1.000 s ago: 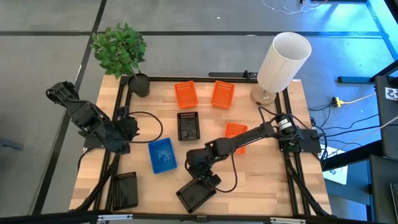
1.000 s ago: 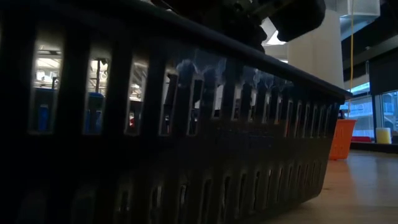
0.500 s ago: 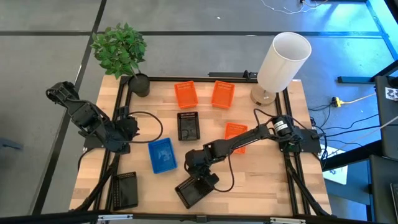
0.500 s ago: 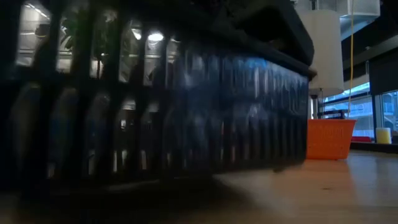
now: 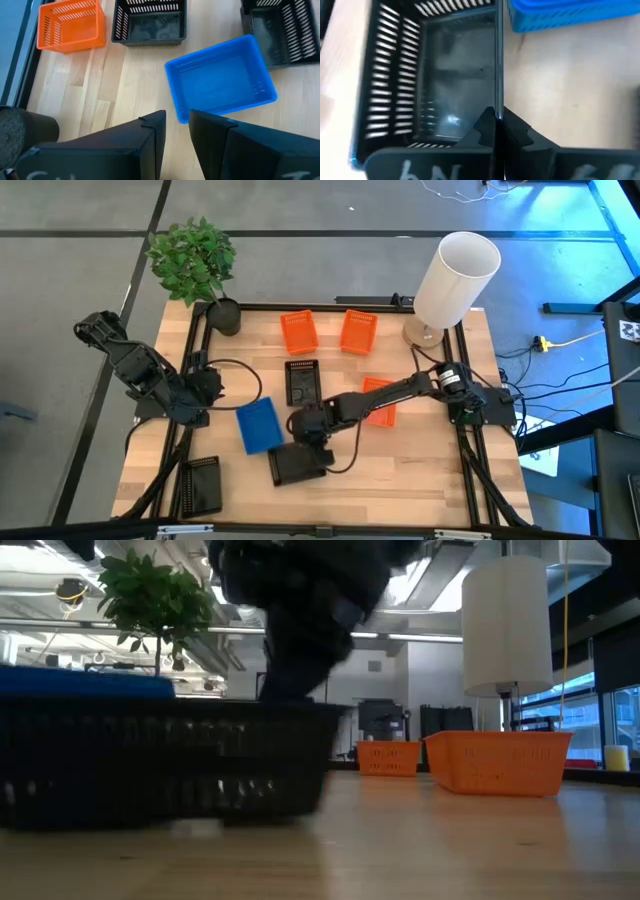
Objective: Stack baskets by color
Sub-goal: Stack the bottom right black bin on top of the top right black bin
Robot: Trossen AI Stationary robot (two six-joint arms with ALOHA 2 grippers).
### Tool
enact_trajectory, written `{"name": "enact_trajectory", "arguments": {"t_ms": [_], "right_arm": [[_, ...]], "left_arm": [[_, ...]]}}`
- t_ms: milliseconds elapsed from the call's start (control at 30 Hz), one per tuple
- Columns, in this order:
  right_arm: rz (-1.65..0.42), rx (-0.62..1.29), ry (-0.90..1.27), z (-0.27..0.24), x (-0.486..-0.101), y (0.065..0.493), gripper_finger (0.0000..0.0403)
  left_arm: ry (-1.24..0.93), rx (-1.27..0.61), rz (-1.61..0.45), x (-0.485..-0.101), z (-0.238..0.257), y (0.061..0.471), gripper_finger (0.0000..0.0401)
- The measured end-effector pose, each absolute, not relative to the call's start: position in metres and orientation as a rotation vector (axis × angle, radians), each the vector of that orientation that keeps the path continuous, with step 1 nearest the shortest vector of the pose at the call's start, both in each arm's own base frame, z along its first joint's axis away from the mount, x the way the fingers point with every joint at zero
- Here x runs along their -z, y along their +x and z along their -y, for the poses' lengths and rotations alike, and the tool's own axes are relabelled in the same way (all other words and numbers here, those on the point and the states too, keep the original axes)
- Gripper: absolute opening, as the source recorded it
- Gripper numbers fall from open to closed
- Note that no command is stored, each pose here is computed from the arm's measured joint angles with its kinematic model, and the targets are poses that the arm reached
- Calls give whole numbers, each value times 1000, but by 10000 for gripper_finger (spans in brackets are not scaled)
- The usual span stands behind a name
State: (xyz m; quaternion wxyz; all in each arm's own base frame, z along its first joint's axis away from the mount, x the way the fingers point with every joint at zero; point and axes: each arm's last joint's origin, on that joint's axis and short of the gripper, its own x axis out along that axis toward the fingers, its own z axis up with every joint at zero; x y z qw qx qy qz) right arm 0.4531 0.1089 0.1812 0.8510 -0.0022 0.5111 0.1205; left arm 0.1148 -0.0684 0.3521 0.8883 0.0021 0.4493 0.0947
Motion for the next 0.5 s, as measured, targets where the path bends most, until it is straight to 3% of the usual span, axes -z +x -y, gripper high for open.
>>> {"name": "enact_trajectory", "arguments": {"t_ms": [367, 500], "right_arm": [[-1116, -217, 59, -115, -231, 455, 2], [-1137, -115, 129, -112, -244, 453, 2]], "left_arm": [[61, -168, -940, -352, 68, 115, 76], [51, -173, -939, -352, 68, 115, 76]]}}
